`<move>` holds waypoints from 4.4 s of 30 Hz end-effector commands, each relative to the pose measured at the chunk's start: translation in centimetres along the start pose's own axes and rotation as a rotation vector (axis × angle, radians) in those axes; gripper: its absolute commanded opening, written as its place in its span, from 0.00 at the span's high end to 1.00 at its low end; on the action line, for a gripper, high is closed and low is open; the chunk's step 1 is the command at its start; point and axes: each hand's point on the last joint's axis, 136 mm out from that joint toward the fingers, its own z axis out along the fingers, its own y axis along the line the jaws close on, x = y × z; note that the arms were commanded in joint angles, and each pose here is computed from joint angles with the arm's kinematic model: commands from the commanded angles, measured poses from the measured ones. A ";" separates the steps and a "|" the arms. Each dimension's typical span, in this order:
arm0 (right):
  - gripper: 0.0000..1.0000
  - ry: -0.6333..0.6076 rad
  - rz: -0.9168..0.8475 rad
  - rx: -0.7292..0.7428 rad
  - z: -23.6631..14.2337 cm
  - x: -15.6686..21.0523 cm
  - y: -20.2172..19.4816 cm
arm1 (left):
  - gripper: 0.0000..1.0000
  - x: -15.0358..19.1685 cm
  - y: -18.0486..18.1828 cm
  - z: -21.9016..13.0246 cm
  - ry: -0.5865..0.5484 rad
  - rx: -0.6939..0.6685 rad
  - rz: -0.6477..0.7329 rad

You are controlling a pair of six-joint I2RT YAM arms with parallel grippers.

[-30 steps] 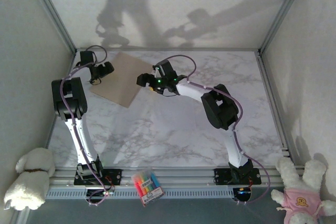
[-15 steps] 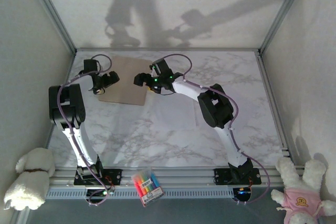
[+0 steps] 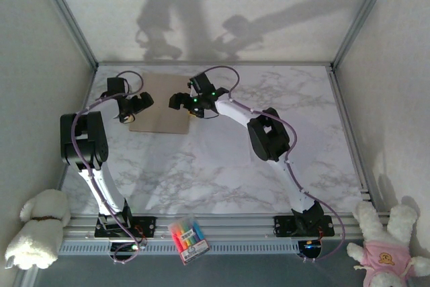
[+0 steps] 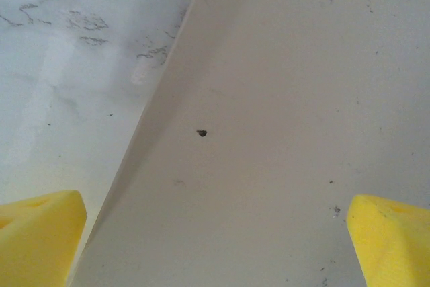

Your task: Put the files into the folder

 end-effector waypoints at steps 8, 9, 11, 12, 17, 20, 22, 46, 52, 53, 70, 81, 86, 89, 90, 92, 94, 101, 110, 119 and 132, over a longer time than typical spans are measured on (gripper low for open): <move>0.06 0.045 -0.001 0.088 1.5 1.1 -2.1 | 0.00 -2.3 -1.2 -0.6 -0.050 0.017 -0.008; 0.06 0.044 -0.001 0.090 1.6 1.1 -2.1 | 0.00 -2.2 -1.2 -0.5 -0.048 0.019 -0.008; 0.06 0.043 -0.004 0.087 1.6 1.0 -2.1 | 0.01 -2.2 -1.3 -0.4 -0.043 0.025 -0.008; 0.06 0.046 -0.003 0.084 1.7 1.1 -2.1 | 0.00 -2.2 -1.4 -0.3 -0.040 0.029 -0.008; 0.07 0.065 0.002 0.046 2.1 1.4 -1.6 | 0.01 -1.9 -2.1 -0.2 -0.029 0.059 -0.001; 0.07 0.074 -0.001 0.007 1.9 1.4 -0.6 | 0.01 -1.7 -2.4 -0.1 -0.021 0.069 0.000; 0.07 0.079 -0.004 -0.016 1.8 1.4 -0.1 | 0.00 -1.5 -2.6 -0.1 -0.015 0.079 0.000; 0.07 0.066 0.053 -0.090 -0.1 0.5 2.8 | 0.00 -1.8 -2.1 -1.9 -0.038 0.034 0.013; 0.06 0.074 0.067 -0.061 0.7 0.8 1.8 | 0.00 -3.5 -1.9 -2.7 -0.078 -0.019 0.038; 0.07 0.073 0.067 -0.054 0.8 0.8 1.5 | 0.00 -3.8 -1.8 -2.7 -0.085 -0.033 0.043; 0.07 0.084 0.074 -0.020 1.6 1.0 0.4 | 0.01 -5.0 0.5 0.1 -0.058 -0.138 0.056; 0.07 0.094 0.103 0.027 2.1 1.5 -0.9 | 0.01 -4.5 0.4 1.3 -0.029 -0.118 0.058; 0.06 0.098 0.110 0.015 2.3 1.5 -0.8 | 0.00 -4.1 -0.1 1.6 -0.015 -0.081 0.054; 0.06 0.100 0.115 0.006 2.4 1.5 -0.7 | 0.01 -3.7 -0.4 1.7 -0.003 -0.055 0.050; 0.06 0.101 0.115 -0.001 2.4 1.5 -0.6 | 0.00 -3.6 -0.5 1.7 0.002 -0.047 0.049; 0.06 0.104 0.118 -0.012 2.4 1.5 -0.3 | 0.01 -3.3 -0.6 1.7 0.009 -0.035 0.047; 0.06 0.105 0.124 -0.020 2.4 1.5 -0.1 | 0.02 -3.0 -0.7 1.8 0.020 -0.026 0.047; 0.06 0.110 0.144 -0.016 2.5 1.6 -0.2 | 0.02 -2.3 0.3 1.9 0.039 -0.078 0.061; 0.06 0.119 0.160 -0.007 2.9 1.8 -0.7 | 0.00 -2.2 1.5 2.4 0.046 -0.155 0.080; 0.06 0.125 0.173 -0.020 2.9 1.8 -0.4 | 0.01 -0.9 0.0 2.9 0.082 -0.054 0.059; 0.05 0.154 0.274 -0.090 2.1 1.6 2.3 | 0.03 -0.1 -1.9 1.9 0.092 0.047 0.044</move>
